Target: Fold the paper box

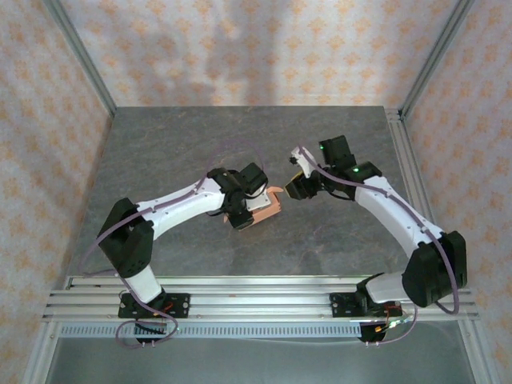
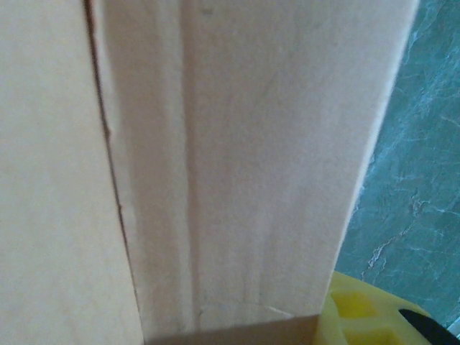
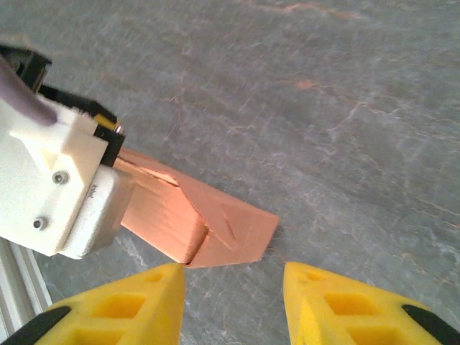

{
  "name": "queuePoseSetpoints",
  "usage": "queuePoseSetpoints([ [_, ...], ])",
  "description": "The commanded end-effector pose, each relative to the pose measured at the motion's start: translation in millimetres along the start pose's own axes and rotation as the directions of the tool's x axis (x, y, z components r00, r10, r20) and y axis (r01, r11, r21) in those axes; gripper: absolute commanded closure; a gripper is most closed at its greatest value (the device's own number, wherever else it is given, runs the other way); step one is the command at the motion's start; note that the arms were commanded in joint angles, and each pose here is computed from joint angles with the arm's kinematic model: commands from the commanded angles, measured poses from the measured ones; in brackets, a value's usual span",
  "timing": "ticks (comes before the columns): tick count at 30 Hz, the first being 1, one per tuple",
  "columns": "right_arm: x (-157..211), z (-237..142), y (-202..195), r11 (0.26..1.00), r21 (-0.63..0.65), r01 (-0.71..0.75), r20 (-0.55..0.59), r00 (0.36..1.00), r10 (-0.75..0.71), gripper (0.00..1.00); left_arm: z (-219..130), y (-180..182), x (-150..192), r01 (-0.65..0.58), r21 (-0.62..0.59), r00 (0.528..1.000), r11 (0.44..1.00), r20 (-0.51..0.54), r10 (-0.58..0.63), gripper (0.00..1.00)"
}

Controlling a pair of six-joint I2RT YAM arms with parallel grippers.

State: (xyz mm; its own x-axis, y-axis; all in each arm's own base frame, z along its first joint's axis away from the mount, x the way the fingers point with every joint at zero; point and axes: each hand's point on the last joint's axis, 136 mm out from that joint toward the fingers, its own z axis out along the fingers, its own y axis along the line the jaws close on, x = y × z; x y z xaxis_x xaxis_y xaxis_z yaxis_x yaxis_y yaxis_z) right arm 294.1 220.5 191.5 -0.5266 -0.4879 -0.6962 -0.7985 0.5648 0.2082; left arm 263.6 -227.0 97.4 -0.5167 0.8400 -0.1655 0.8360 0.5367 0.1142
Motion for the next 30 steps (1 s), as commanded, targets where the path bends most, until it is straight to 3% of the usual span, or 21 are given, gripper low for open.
queuePoseSetpoints([
  [1, -5, 4, 8, 0.995, -0.045, 0.089, -0.011, 0.996, -0.089, 0.61, 7, -3, 4, -0.024, 0.027, 0.999, 0.999, -0.04, 0.025, 0.6],
  [12, -9, 31, 14, 0.979, -0.179, 0.098, -0.058, 0.992, -0.11, 0.64, 13, -5, -1, -0.042, 0.048, 0.998, 0.998, -0.048, 0.044, 0.59],
  [14, -7, 34, 14, 0.977, -0.191, 0.094, -0.074, 0.991, -0.11, 0.69, 14, -5, -2, -0.039, 0.05, 0.998, 0.998, -0.047, 0.042, 0.59],
  [20, -3, 35, 12, 0.977, -0.191, 0.096, -0.098, 0.988, -0.116, 1.0, 17, -4, -6, -0.042, 0.053, 0.998, 0.998, -0.05, 0.045, 0.59],
  [25, -2, 34, 10, 0.981, -0.172, 0.091, -0.103, 0.989, -0.11, 1.0, 17, -1, -9, -0.033, 0.035, 0.999, 0.999, -0.035, 0.035, 0.54],
  [30, 2, 36, 1, 0.992, -0.106, 0.069, -0.109, 0.991, -0.08, 1.0, 5, 7, -15, 0.025, 0.011, 0.998, 1.0, 0.064, -0.025, 0.47],
])
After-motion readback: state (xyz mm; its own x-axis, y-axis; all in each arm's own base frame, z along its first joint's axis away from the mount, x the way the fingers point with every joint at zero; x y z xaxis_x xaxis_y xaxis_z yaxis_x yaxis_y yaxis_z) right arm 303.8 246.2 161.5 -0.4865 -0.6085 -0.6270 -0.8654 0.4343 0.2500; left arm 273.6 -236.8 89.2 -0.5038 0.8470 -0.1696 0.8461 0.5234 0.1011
